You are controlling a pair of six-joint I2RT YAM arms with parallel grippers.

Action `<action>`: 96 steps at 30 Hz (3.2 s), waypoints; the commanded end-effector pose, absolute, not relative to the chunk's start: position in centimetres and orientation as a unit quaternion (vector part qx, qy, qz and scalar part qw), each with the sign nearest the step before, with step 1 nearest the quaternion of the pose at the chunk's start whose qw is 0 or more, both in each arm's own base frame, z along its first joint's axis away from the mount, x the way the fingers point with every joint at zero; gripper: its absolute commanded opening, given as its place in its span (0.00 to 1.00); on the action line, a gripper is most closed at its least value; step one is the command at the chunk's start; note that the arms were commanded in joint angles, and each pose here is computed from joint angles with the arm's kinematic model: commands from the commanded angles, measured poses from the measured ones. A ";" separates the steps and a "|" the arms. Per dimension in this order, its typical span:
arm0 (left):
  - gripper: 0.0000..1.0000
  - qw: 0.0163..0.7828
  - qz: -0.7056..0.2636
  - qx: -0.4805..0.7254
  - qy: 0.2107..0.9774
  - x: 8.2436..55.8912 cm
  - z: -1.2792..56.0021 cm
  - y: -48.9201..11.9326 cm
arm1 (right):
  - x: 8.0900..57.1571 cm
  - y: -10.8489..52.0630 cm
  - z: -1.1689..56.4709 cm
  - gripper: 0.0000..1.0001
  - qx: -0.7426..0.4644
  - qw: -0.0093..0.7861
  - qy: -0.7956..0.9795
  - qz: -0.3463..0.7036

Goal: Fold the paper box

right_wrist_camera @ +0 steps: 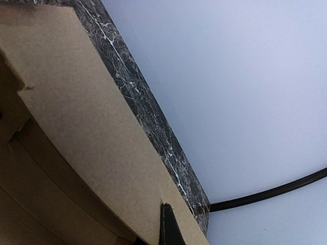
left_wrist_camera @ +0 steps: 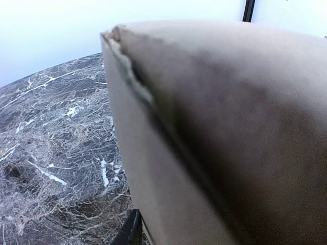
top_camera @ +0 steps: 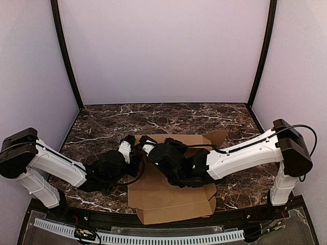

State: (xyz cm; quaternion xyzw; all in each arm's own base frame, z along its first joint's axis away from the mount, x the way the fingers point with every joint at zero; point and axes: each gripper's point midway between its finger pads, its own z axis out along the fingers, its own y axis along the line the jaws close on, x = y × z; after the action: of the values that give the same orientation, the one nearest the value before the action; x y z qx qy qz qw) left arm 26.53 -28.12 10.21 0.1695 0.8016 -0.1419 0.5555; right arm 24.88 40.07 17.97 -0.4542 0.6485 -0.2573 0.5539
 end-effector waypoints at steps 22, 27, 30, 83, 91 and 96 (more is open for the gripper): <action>0.08 0.611 -0.198 0.124 0.756 28.3 15.6 -30.5 | 20.5 42.6 5.5 0.00 -0.600 0.416 0.658 -0.184; 0.01 0.619 -0.200 0.125 0.749 28.5 16.9 -30.8 | 20.1 44.0 5.5 0.01 -0.596 0.417 0.667 -0.158; 0.01 0.619 -0.205 0.133 0.746 28.4 17.4 -31.1 | 19.9 44.9 6.2 0.17 -0.592 0.424 0.671 -0.138; 0.01 0.536 -0.246 0.476 0.652 23.8 12.3 -41.2 | 21.2 38.1 23.3 0.00 -0.458 0.414 0.741 0.264; 0.01 0.542 -0.224 0.458 0.668 26.1 11.1 -41.1 | 23.2 38.2 22.3 0.00 -0.441 0.426 0.751 0.243; 0.01 0.544 -0.245 0.434 0.675 28.1 11.7 -40.0 | 25.6 37.3 22.8 0.00 -0.417 0.441 0.764 0.219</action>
State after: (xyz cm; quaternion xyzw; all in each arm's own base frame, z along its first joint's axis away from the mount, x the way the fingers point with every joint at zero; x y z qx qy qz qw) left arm 26.59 -41.07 12.46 0.4259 0.6706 -0.2619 0.5480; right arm 23.18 37.67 21.34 -0.4484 0.7589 0.2329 0.4109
